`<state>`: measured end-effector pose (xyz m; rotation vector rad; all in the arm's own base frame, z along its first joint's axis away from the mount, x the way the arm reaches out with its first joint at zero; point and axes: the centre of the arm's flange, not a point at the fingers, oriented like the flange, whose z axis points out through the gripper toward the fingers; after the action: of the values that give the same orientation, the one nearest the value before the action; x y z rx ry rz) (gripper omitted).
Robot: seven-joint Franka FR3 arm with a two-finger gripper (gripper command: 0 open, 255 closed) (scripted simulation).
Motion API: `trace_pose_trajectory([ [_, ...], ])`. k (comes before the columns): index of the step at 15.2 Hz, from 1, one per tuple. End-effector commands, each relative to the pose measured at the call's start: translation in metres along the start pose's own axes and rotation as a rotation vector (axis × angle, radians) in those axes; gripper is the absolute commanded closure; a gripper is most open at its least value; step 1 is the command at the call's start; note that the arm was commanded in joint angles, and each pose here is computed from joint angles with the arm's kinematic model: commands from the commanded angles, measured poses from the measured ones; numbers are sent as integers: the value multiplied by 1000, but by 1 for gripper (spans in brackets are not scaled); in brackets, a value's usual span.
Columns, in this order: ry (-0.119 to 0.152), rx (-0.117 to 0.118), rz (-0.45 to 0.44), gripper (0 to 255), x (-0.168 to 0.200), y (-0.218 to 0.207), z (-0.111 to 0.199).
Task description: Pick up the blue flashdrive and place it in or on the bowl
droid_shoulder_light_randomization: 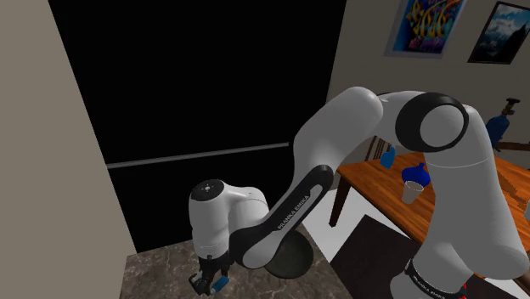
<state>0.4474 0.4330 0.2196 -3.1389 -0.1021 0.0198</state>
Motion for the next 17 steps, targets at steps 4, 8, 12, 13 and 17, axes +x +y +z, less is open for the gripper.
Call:
trace_pose_trajectory([
  [4,-5,-2,-1,255,-2,1,4],
  [8,-5,-2,0,255,-1,0,-2],
  [12,-5,-2,0,255,-1,0,-23],
  [13,-5,-2,0,255,-1,0,-29],
  [17,-5,-2,0,255,-1,0,-50],
])
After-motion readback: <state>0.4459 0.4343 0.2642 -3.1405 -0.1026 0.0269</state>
